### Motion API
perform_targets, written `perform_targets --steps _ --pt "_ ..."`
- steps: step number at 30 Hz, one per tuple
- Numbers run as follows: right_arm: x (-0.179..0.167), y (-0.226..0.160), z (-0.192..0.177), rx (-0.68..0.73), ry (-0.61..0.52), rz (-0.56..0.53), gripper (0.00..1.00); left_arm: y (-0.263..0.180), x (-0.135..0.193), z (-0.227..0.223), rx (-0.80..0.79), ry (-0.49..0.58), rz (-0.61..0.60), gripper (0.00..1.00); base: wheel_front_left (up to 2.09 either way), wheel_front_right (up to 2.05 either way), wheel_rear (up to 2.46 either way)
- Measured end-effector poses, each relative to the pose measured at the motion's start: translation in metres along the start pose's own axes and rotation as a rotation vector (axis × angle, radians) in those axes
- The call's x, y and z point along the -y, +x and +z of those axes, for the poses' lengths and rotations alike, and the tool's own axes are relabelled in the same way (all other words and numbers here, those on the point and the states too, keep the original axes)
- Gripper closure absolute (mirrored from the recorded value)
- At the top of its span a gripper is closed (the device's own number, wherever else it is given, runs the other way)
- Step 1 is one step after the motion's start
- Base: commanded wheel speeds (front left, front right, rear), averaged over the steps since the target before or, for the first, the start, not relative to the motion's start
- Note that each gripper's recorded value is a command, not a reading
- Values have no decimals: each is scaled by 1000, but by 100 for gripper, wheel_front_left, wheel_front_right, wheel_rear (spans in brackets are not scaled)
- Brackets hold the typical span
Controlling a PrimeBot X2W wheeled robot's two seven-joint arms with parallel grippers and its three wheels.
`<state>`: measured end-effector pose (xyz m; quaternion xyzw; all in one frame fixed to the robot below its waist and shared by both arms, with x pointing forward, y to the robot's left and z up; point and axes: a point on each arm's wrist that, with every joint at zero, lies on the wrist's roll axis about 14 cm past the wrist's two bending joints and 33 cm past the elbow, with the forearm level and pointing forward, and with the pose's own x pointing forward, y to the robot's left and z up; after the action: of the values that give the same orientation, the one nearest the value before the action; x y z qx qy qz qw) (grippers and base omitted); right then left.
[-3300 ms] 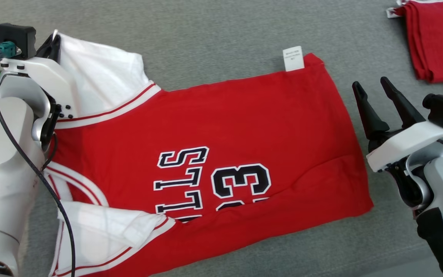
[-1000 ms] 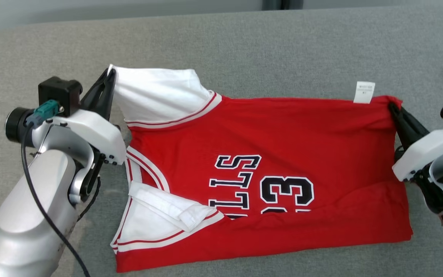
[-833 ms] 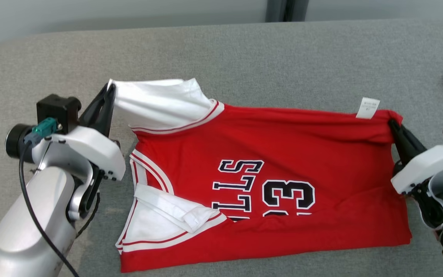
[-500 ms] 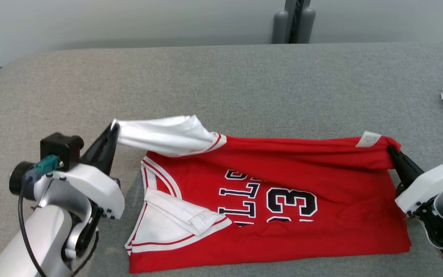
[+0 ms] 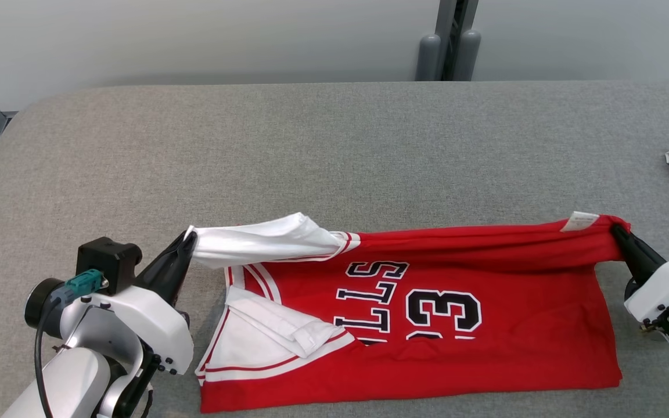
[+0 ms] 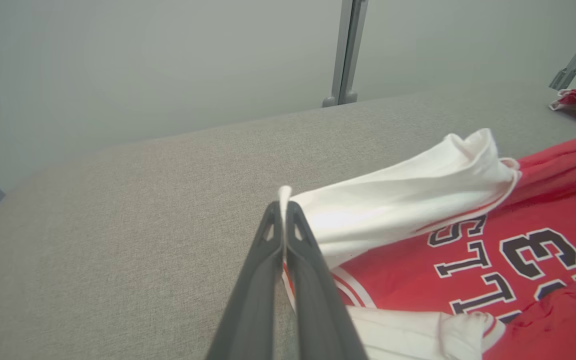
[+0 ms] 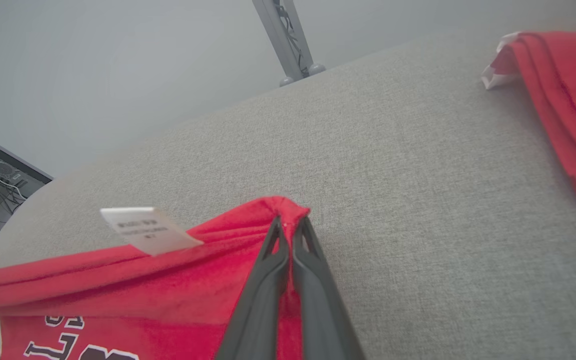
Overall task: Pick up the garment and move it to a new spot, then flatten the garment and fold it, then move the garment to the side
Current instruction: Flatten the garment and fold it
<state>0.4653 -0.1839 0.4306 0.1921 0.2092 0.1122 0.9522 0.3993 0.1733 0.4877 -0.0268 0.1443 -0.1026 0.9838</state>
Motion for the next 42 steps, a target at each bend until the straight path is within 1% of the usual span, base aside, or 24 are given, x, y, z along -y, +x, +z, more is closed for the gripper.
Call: perform_targets --steps 9,15,19,25,34,35,36,37,42 --pt "-2 2 -3 -2 -6 8 100 1 4 -4 -15 0 -10 100 0 0 0" --pt "2 -6 -11 -37 -23 2 100 -7 7 -21 -81 8 -35 100 0 0 0" --pt "2 -12 -19 -84 -34 11 100 -18 11 -40 -160 14 -65 100 0 0 0" --pt "4 -25 -42 -203 -18 15 100 -35 12 -65 -274 30 -93 100 0 0 0" --pt "6 -38 -58 -311 33 14 100 -46 25 -80 -343 57 -139 100 0 0 0" --pt "7 -39 -59 -324 46 10 100 -48 26 -83 -359 62 -144 96 0 0 0" --pt "7 -39 -59 -324 46 10 58 -48 26 -83 -359 62 -144 66 0 0 0" --pt "10 -44 -67 -362 90 -3 0 -54 29 -95 -418 79 -163 0 0 0 0" --pt "12 -48 -67 -384 135 -10 0 -56 28 -96 -416 82 -150 0 0 0 0"
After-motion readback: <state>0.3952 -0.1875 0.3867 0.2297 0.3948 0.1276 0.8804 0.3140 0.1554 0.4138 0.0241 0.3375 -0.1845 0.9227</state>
